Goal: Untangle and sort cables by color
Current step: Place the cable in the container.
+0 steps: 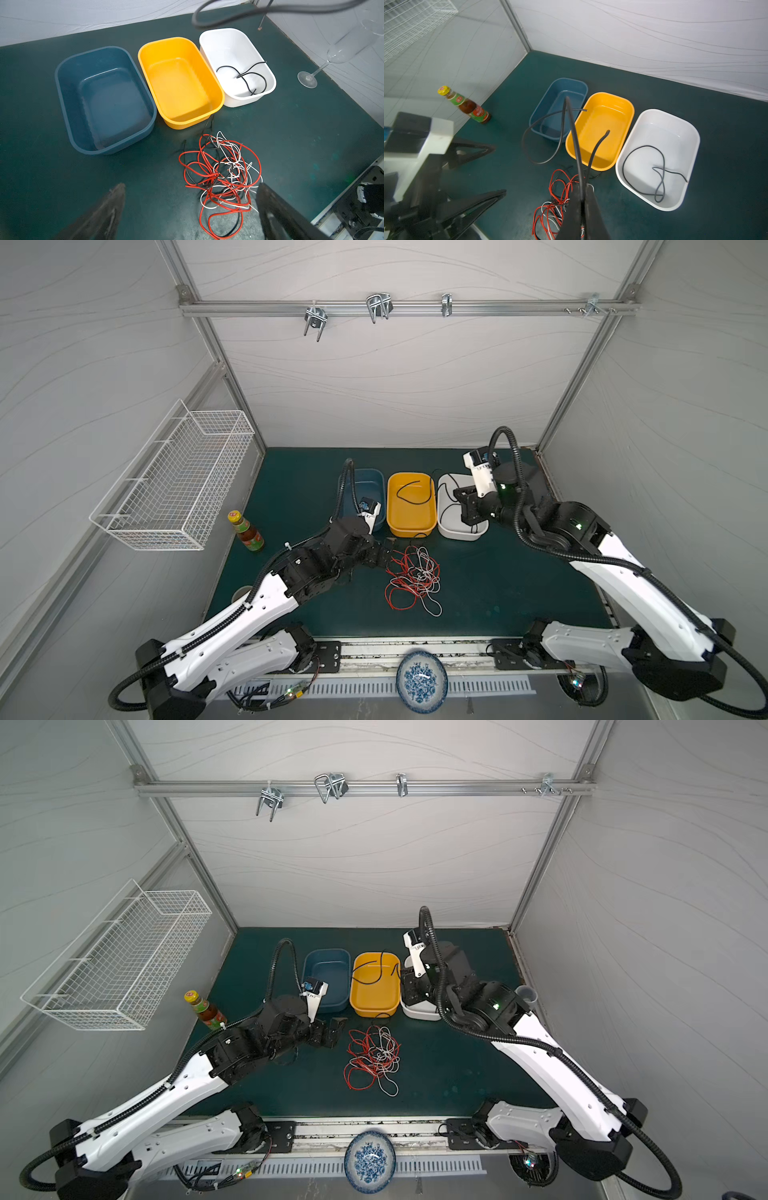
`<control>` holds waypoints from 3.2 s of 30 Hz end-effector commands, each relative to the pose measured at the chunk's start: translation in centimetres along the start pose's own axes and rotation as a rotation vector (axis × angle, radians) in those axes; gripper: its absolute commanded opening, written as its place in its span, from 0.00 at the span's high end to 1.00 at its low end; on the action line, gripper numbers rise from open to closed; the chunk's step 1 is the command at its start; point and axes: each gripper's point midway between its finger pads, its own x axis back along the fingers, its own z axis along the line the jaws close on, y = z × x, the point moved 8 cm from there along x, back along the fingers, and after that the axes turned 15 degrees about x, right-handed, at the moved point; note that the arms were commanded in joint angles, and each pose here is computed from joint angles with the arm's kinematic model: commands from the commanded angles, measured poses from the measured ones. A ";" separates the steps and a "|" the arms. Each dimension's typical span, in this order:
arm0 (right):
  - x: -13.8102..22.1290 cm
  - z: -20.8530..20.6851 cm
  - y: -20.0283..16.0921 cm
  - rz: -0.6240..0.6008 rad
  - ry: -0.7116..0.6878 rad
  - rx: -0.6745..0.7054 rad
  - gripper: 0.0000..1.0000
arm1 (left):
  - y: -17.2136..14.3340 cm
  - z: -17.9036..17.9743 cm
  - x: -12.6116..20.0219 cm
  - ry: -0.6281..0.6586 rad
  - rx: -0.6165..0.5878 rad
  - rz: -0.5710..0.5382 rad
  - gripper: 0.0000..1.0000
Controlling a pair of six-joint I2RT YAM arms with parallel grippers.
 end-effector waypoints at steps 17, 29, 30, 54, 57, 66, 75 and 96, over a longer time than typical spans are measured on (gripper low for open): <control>-2.5 -8.9 -5.9 0.154 -0.294 -0.317 1.00 | 0.8 0.0 -0.2 0.032 -0.015 -0.057 0.04; -6.6 -10.1 -8.4 0.208 -0.298 -0.383 1.00 | 0.7 0.0 -0.5 0.055 -0.029 -0.047 0.05; -7.0 -10.3 -8.6 0.212 -0.297 -0.387 1.00 | 0.7 0.0 -0.5 0.056 -0.029 -0.049 0.05; -15.0 -12.0 -15.0 0.391 -0.254 -0.519 1.00 | 0.5 -0.1 -0.7 0.065 -0.043 -0.041 0.04; -16.0 -11.9 -15.8 0.419 -0.239 -0.525 1.00 | 0.5 -0.1 -0.7 0.064 -0.046 -0.040 0.04; -18.3 -11.8 -18.0 0.512 -0.213 -0.541 1.00 | 0.4 -0.1 -0.7 0.065 -0.051 -0.038 0.04; -18.7 -11.6 -19.0 0.537 -0.211 -0.547 0.95 | 0.4 -0.2 -0.7 0.067 -0.054 -0.039 0.04; -15.0 -11.2 -16.1 0.452 -0.206 -0.522 0.72 | 0.2 -0.3 -0.9 0.077 -0.072 -0.029 0.04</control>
